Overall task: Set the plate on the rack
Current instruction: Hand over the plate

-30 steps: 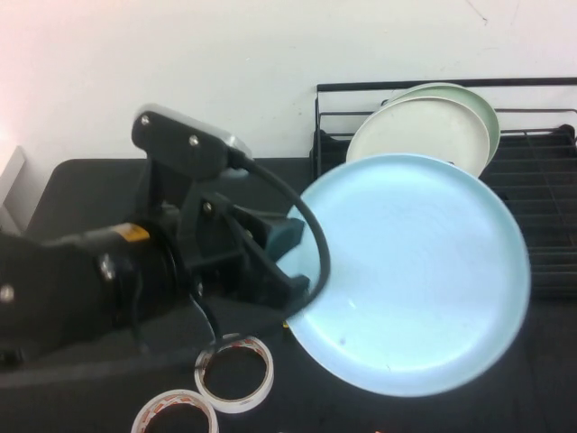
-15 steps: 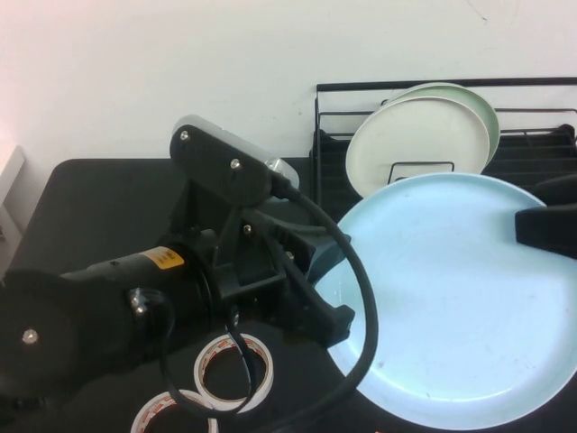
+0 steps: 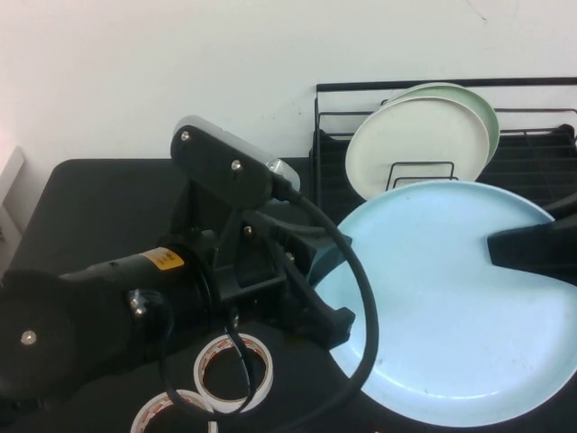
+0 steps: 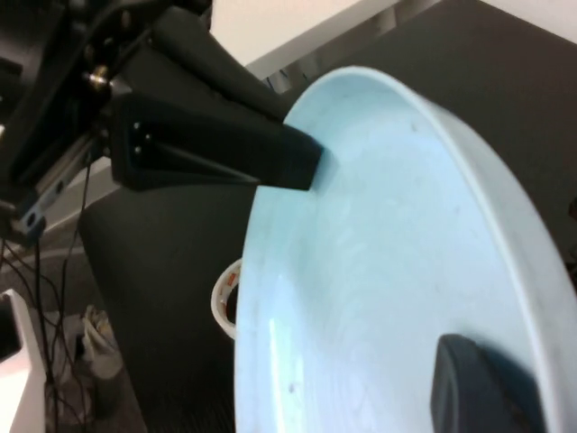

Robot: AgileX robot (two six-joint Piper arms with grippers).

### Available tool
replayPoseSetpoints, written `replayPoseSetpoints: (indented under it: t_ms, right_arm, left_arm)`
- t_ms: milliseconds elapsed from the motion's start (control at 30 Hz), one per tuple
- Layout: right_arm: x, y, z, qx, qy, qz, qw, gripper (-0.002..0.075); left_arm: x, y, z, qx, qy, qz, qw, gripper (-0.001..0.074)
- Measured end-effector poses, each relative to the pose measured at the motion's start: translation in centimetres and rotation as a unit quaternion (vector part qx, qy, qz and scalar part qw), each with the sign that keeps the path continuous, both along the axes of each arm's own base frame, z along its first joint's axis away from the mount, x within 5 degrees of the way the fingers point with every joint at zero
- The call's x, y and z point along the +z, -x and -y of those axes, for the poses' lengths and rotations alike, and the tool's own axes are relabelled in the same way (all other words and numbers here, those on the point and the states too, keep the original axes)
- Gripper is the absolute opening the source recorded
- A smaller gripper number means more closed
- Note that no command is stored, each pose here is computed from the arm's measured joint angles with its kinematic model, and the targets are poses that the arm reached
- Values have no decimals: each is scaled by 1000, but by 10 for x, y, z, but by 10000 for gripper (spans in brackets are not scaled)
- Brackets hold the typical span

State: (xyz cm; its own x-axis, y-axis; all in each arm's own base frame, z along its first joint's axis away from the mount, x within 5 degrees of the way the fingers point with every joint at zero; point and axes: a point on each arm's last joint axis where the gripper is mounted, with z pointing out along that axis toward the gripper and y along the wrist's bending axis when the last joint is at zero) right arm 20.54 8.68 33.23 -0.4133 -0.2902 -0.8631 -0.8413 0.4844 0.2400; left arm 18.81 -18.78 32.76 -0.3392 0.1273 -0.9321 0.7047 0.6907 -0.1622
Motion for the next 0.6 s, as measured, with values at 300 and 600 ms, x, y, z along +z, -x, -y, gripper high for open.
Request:
replayPoseSetpoints:
  t_ms: [300,600]
  right_arm:
    - [-1,-1,0,-5,6,7,1000,126]
    - [17,-13,5,-23,53,111,992,126]
  left_arm:
    - [3,1,-1,-1,-1,9,1000,258]
    - [38,24,-23,-1,48,60,997,488]
